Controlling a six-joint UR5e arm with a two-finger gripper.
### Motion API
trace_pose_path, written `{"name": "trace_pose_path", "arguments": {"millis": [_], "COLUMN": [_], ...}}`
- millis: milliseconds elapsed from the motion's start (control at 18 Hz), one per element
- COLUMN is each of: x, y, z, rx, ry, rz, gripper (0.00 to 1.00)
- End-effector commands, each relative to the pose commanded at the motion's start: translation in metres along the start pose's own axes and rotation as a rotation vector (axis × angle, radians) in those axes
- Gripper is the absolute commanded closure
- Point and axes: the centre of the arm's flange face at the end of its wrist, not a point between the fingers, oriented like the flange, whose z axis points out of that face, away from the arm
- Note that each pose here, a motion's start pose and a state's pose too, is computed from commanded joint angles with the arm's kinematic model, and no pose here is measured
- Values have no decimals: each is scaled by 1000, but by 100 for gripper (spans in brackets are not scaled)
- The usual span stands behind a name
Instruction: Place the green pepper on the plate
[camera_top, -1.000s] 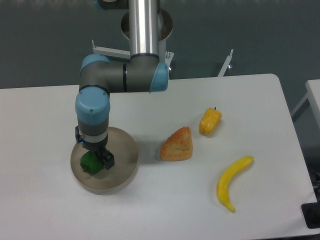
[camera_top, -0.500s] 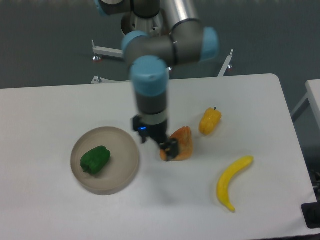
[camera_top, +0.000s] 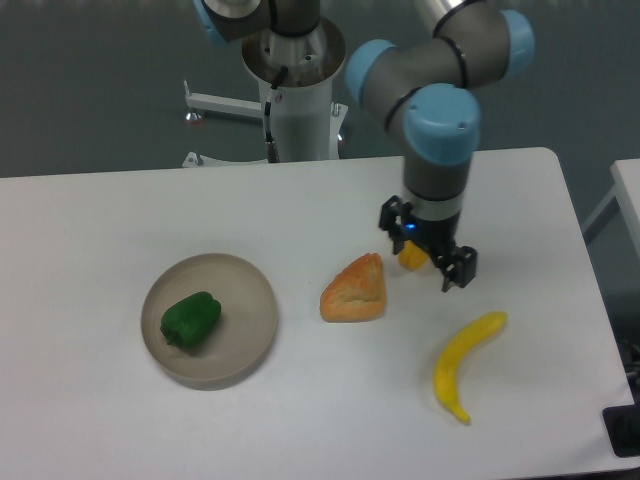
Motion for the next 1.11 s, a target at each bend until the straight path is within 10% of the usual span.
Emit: {"name": "trace_pose_path", "arguments": {"millis": [1111], "x": [2], "y": [24], "z": [23], "rx": [2], "ry": [65], "rz": [35], "gripper": [0]}}
